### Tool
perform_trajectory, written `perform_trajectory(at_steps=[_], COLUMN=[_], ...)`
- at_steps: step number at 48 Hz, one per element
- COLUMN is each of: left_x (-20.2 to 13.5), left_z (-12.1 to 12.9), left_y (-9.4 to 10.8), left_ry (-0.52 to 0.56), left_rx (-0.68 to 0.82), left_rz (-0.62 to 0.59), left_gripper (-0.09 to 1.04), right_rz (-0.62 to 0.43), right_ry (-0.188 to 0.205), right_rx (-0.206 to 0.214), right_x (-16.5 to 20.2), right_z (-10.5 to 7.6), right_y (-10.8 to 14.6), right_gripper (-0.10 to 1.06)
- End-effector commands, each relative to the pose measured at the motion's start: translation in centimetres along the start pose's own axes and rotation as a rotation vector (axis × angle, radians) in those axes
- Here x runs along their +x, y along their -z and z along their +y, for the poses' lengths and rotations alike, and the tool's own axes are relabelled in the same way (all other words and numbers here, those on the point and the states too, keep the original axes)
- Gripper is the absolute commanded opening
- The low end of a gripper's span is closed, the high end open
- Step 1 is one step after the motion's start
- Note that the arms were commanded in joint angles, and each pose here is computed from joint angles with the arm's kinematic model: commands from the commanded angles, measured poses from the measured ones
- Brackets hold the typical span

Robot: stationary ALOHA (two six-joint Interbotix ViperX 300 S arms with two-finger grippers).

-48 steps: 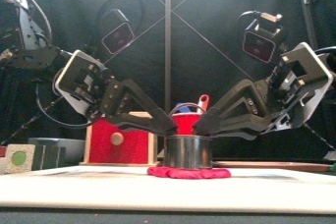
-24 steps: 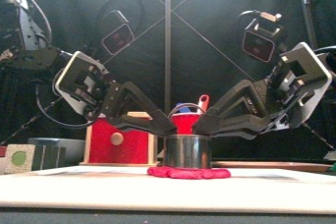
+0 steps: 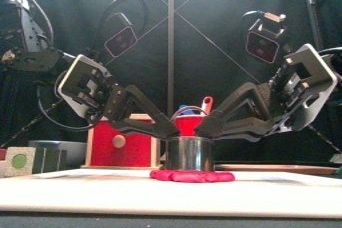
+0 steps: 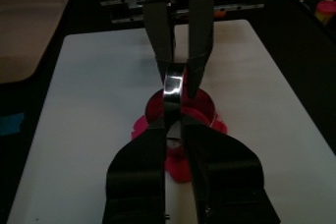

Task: Get the cutter from the drawer then cut the dough then place the extra dough in the bowl
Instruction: Cut the dough

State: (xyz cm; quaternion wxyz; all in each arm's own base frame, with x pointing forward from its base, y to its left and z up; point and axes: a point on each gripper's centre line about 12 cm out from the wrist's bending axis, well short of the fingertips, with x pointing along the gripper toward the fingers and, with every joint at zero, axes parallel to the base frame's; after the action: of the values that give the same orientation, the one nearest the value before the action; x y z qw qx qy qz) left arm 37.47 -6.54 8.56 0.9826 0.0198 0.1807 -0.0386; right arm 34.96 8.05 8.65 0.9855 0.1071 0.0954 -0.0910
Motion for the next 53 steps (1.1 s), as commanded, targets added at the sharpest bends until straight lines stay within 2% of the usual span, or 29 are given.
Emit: perform_trajectory(at_steps=[1, 10, 27, 41, 53], left_x=[0.1, 0.0, 0.3, 0.2, 0.5], left_z=[-0.8, -2.0, -2.6, -2.4, -2.6], left_y=[-0.8, -0.7, 1.1, 1.1, 1.1], left_ry=[0.021, 0.051, 0.054, 0.027, 0.048], left_rx=[0.009, 0.017, 0.000, -0.025, 0.000], left_rz=[-0.013, 0.008, 0.084, 0.094, 0.104], left_gripper=[0.43, 0.43, 0.44, 0.44, 0.44], right_rz=[-0.019, 0.014, 0.064, 0.095, 0.123], right_ry=[0.005, 0.010, 0.014, 0.014, 0.019], right_rx=[0.022, 0.006, 0.007, 0.011, 0.014], right_x=[0.3, 0.6, 0.6, 0.7, 1.1], right_z=[0.0, -0.1, -0.2, -0.1, -0.4], right_y=[-1.3, -1.1, -0.4, 0.0, 0.1], right_gripper=[0.40, 0.40, 0.40, 0.40, 0.40])
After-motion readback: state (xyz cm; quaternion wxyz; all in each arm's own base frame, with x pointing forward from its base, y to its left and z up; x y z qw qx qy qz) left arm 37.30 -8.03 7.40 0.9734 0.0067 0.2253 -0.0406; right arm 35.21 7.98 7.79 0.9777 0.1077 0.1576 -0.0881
